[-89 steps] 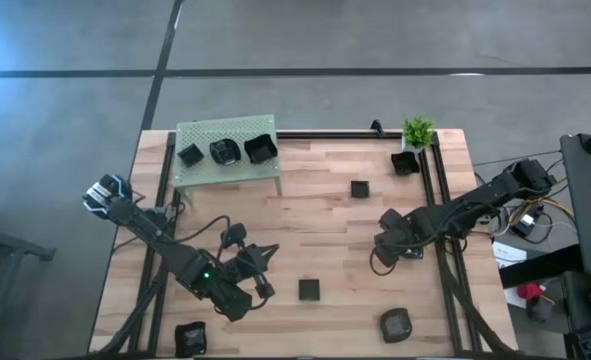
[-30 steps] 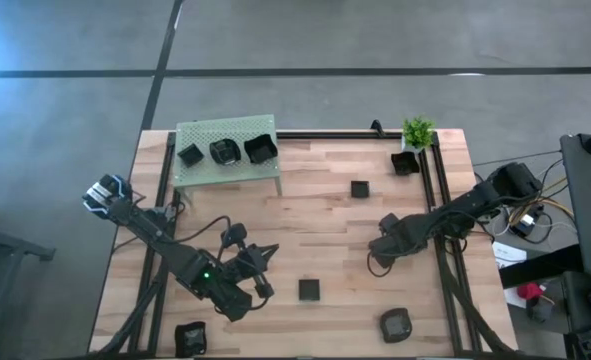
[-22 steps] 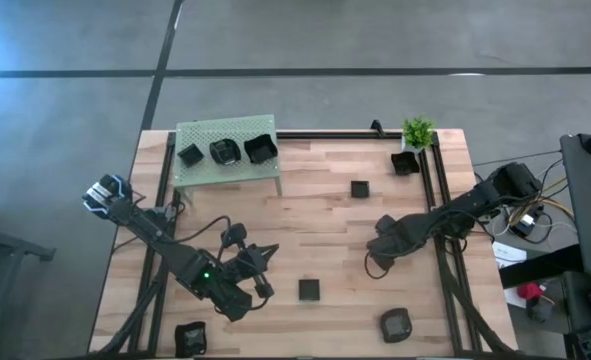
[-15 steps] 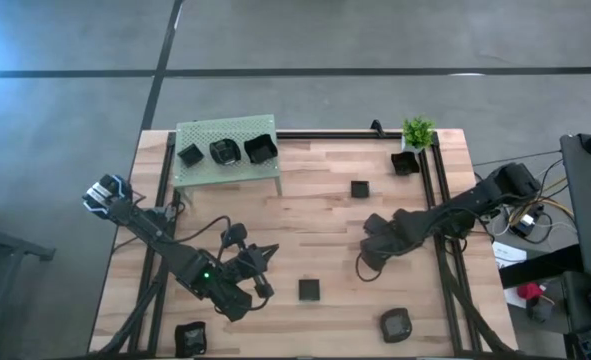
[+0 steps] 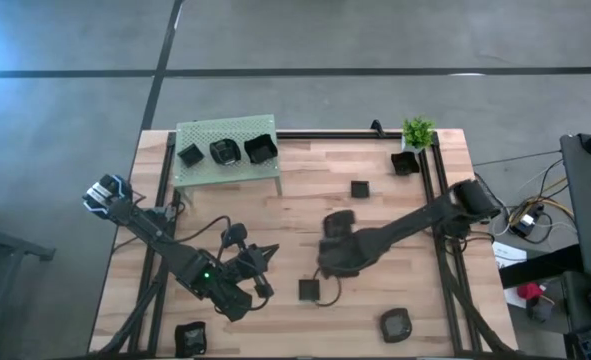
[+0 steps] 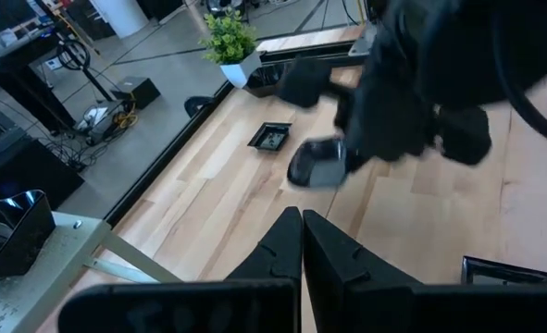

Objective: Pick & Place Mini shaped plates
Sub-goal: Stack the black leaf shaped plate on top of the leaf shaped plate on the shelf

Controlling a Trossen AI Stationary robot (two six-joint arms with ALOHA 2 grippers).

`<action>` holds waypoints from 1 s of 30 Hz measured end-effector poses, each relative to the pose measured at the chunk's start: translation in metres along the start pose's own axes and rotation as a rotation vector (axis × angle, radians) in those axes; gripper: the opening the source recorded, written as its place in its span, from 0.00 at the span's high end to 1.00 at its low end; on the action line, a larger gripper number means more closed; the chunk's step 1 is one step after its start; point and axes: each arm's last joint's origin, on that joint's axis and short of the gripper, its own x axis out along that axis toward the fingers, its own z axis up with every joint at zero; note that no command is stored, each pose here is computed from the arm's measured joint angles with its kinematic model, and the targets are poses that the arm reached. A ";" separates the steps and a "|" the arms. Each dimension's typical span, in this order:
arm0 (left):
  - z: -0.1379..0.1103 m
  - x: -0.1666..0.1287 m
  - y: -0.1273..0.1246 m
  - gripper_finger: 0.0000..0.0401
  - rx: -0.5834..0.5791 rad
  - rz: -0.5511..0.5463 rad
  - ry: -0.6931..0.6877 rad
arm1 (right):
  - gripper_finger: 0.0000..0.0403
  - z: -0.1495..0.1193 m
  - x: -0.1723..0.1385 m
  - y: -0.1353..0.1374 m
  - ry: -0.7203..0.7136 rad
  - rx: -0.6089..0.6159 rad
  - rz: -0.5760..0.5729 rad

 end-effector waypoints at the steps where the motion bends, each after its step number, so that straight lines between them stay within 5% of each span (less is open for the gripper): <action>1: 0.000 0.000 0.000 0.98 0.000 0.000 0.000 | 0.98 0.007 0.002 0.003 -0.015 -0.058 0.001; 10: 0.000 0.000 0.000 0.98 0.000 0.000 0.000 | 0.98 0.045 0.020 0.020 -0.092 -0.339 -0.004; 30: -0.001 0.000 0.000 0.98 -0.001 0.000 0.000 | 0.98 0.053 0.030 0.027 -0.156 -0.311 0.130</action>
